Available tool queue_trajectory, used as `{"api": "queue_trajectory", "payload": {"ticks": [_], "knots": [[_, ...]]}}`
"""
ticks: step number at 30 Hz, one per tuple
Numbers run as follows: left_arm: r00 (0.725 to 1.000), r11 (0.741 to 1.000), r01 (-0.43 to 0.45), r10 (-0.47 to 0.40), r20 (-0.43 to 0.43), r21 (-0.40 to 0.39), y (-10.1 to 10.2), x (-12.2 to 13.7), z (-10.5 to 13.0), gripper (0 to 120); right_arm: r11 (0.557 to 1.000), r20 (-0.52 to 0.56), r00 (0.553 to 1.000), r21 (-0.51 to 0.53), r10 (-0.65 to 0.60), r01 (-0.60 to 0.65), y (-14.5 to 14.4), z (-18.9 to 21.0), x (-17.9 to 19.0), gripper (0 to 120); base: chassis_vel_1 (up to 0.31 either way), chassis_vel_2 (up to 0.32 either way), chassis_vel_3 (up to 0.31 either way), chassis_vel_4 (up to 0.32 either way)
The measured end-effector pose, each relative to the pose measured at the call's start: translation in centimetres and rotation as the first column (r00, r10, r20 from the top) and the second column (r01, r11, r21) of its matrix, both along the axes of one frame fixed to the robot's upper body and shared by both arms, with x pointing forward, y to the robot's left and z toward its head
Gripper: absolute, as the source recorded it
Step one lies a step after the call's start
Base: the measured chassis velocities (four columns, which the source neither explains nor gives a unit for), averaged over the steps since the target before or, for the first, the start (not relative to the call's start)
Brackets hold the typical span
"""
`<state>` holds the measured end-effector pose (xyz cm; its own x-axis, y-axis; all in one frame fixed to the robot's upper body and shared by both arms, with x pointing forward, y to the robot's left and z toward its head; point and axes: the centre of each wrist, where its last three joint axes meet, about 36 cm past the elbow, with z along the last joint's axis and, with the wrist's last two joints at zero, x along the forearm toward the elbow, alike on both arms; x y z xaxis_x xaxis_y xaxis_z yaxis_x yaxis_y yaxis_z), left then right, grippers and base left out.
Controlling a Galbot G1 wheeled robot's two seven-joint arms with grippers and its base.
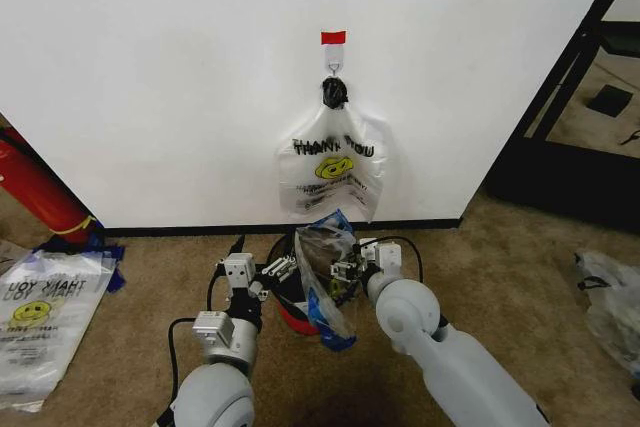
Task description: Pick up the garbage bag from the wall and place it over the trash bin.
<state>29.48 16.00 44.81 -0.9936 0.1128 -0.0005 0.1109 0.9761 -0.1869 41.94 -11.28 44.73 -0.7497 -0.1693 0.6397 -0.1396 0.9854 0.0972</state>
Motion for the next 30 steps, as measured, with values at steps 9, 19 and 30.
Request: {"api": "queue_trajectory", "payload": {"ticks": [9,19,30], "knots": [[1.0,1.0,-0.01,0.009,-0.01,-0.019,-0.4,-0.3,-0.1,100,0.999,-0.038,0.999,0.016,-0.039,0.039,0.5,-1.0,-0.5,53,0.0,0.0,0.0,0.0],[1.0,0.999,-0.012,0.011,-0.029,-0.03,-0.9,-0.8,-0.3,100,0.998,-0.034,0.998,0.018,-0.06,0.061,0.5,-0.8,-1.1,19,0.0,0.0,0.0,0.0],[0.999,0.999,-0.011,0.01,-0.042,-0.036,-1.1,-1.3,-0.2,100,0.997,-0.026,0.997,0.037,-0.07,0.071,0.5,-0.4,-1.5,1,0.0,0.0,0.0,0.0]]}}
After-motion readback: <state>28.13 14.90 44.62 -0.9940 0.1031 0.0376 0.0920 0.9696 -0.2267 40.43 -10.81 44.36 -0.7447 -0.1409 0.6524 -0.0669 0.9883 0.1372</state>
